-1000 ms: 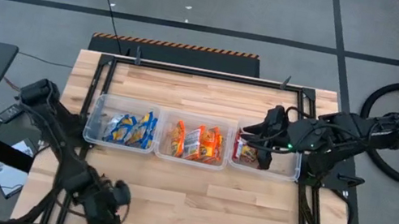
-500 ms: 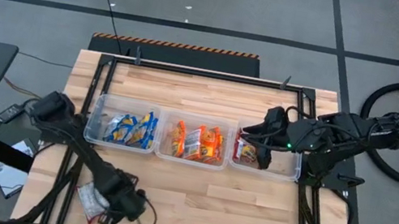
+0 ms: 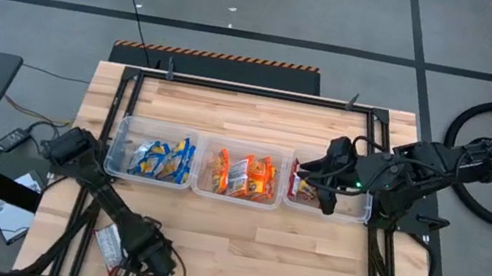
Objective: Sort Maruchan noodles
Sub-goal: Put the red noodle pack into the right transparent bin
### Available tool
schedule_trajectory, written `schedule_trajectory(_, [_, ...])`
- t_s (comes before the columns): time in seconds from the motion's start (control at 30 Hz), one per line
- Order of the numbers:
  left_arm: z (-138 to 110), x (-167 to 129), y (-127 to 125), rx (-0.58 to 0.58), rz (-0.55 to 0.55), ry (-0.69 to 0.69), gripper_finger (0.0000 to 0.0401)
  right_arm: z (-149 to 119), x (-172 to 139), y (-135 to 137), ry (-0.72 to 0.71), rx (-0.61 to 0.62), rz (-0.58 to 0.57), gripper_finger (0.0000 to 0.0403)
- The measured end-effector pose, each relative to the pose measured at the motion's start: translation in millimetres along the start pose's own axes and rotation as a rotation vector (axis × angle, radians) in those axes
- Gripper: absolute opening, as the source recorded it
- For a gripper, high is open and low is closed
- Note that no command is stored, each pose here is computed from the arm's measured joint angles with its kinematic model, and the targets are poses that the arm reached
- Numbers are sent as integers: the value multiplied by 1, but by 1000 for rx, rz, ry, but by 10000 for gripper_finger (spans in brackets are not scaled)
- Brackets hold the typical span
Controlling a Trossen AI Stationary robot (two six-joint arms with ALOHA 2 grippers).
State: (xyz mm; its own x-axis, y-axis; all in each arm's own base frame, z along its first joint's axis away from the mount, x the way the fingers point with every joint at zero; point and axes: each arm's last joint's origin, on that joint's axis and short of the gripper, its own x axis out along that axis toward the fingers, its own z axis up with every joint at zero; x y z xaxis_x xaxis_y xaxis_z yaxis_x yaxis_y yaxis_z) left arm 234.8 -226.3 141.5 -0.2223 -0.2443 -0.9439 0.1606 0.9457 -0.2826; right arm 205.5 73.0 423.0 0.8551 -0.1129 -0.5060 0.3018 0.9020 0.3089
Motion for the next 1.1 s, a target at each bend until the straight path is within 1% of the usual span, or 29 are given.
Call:
schedule_trajectory(0.1, [-2,5,-4,17,29,-2,216,0,0,0,-2,-1,-3,110])
schedule_trajectory(0.23, [-2,6,-9,40,36,-39,175,0,0,0,-10,-2,-13,110])
schedule_trajectory(0.33, [-2,7,-11,38,48,-49,129,0,0,0,-11,-3,-15,110])
schedule_trajectory(0.5, [-3,8,-13,45,66,-59,26,0,0,0,-11,-3,-15,110])
schedule_trajectory(0.53, [-4,8,-13,41,65,-54,15,0,0,0,-11,-3,-15,110])
schedule_trajectory(0.63, [-7,3,-13,26,66,-40,13,0,0,0,-11,-3,-15,110])
schedule_trajectory(0.7, [-9,-10,-15,25,59,-51,12,0,0,0,-11,-4,-14,110])
schedule_trajectory(0.8, [-8,-42,-22,8,29,-128,12,-1,-2,3,-14,-7,6,110])
schedule_trajectory(0.9, [-7,-83,-26,-46,29,-290,11,-2,-1,13,-36,-31,55,110])
schedule_trajectory(1.03, [-14,-142,-28,-152,-16,-522,10,-5,1,29,-67,-150,113,110])
schedule_trajectory(1.1, [-20,-170,-31,-185,-53,-629,10,-7,1,35,-94,-215,119,110])
